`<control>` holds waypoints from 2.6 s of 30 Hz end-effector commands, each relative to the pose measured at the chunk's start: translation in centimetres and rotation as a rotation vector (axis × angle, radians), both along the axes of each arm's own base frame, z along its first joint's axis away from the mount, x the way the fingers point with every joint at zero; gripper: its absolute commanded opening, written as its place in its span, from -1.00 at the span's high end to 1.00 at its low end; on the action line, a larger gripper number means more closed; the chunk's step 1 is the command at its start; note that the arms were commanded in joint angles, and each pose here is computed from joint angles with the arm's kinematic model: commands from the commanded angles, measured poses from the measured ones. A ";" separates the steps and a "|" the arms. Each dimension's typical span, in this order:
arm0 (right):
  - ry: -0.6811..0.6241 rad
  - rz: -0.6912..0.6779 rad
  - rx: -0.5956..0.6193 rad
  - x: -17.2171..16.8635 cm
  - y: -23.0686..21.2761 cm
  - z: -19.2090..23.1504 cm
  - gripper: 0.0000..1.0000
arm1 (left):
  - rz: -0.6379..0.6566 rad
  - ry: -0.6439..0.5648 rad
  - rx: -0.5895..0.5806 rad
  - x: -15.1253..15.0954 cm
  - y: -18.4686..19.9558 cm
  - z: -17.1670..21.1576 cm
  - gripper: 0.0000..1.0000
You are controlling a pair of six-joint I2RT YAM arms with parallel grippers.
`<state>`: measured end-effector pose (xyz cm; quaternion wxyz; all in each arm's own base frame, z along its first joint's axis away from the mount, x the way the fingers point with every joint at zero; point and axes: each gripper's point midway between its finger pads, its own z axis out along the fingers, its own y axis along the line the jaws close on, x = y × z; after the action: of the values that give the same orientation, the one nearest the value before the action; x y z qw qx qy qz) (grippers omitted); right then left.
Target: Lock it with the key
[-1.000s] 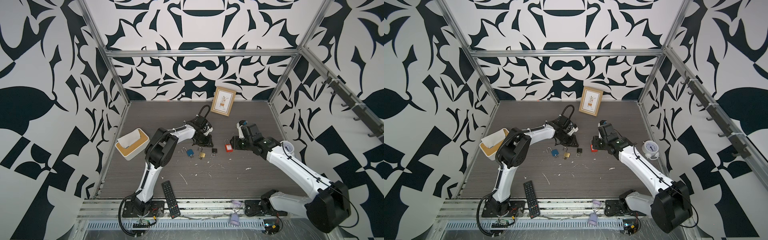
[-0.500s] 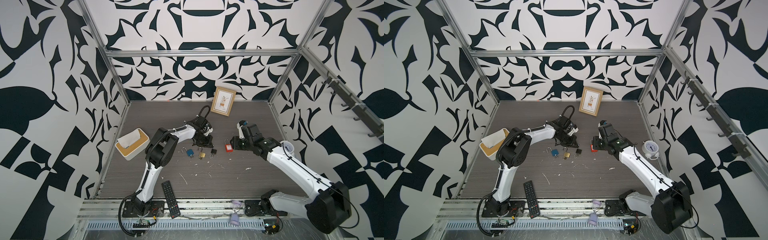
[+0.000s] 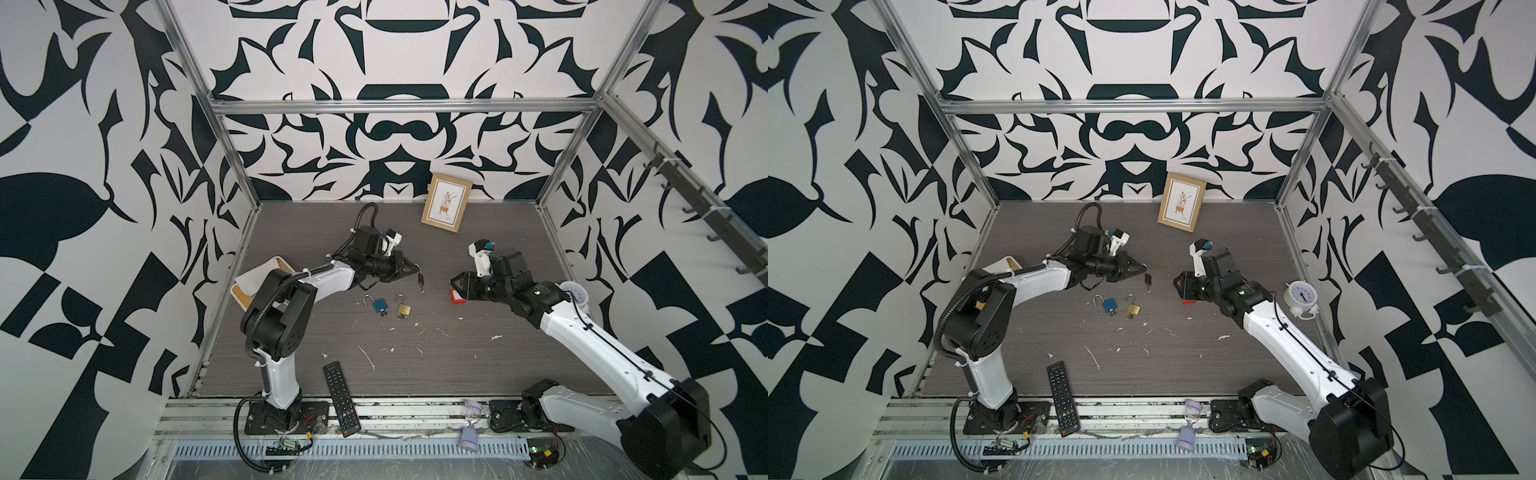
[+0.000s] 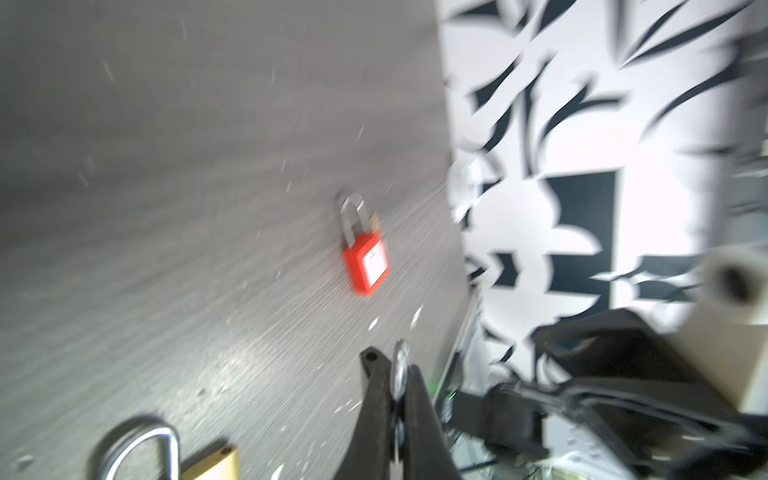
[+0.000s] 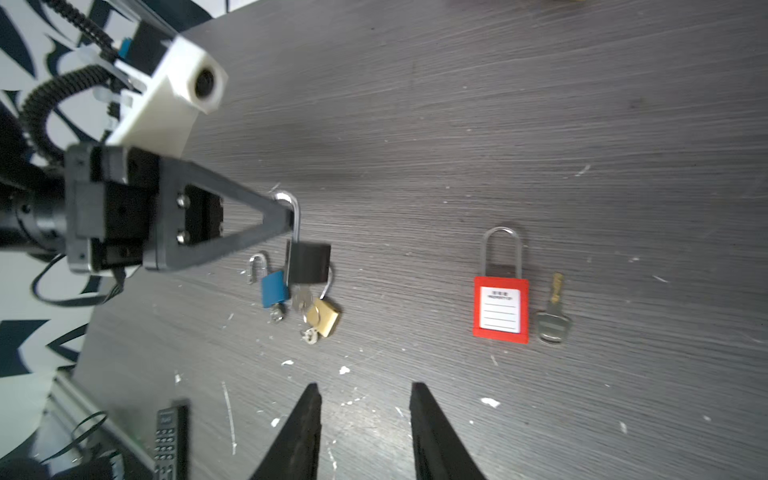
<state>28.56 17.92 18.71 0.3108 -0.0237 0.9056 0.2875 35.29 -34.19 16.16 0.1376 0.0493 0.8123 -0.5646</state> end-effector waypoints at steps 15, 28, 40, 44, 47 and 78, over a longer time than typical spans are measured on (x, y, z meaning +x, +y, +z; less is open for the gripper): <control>-0.055 0.025 0.739 3.0 3.6 9.0 0.22 | -0.009 -0.124 -0.599 -0.1 0.4 13.0 1.00; -0.310 0.045 0.243 1.5 3.7 9.9 0.01 | 0.117 -0.037 -0.395 0.4 0.3 10.0 1.00; -0.588 -0.020 -0.136 2.5 6.4 9.5 -0.01 | 0.270 0.090 -0.205 -0.6 0.6 8.4 1.00; -0.626 -0.048 -0.167 2.8 5.7 9.9 0.00 | 0.284 0.096 -0.191 -0.9 0.9 8.2 1.00; -0.644 -0.047 -0.160 2.7 5.6 10.6 0.03 | 0.288 0.093 -0.183 -1.2 1.0 8.2 1.00; -0.476 0.072 -0.175 5.0 8.9 6.6 0.43 | 0.258 0.101 -0.209 -1.7 0.9 8.7 1.00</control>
<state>32.59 26.49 22.42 0.4793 -0.1619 0.8425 0.1852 33.81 -33.21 23.54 0.1618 -0.1126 0.7674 -0.6102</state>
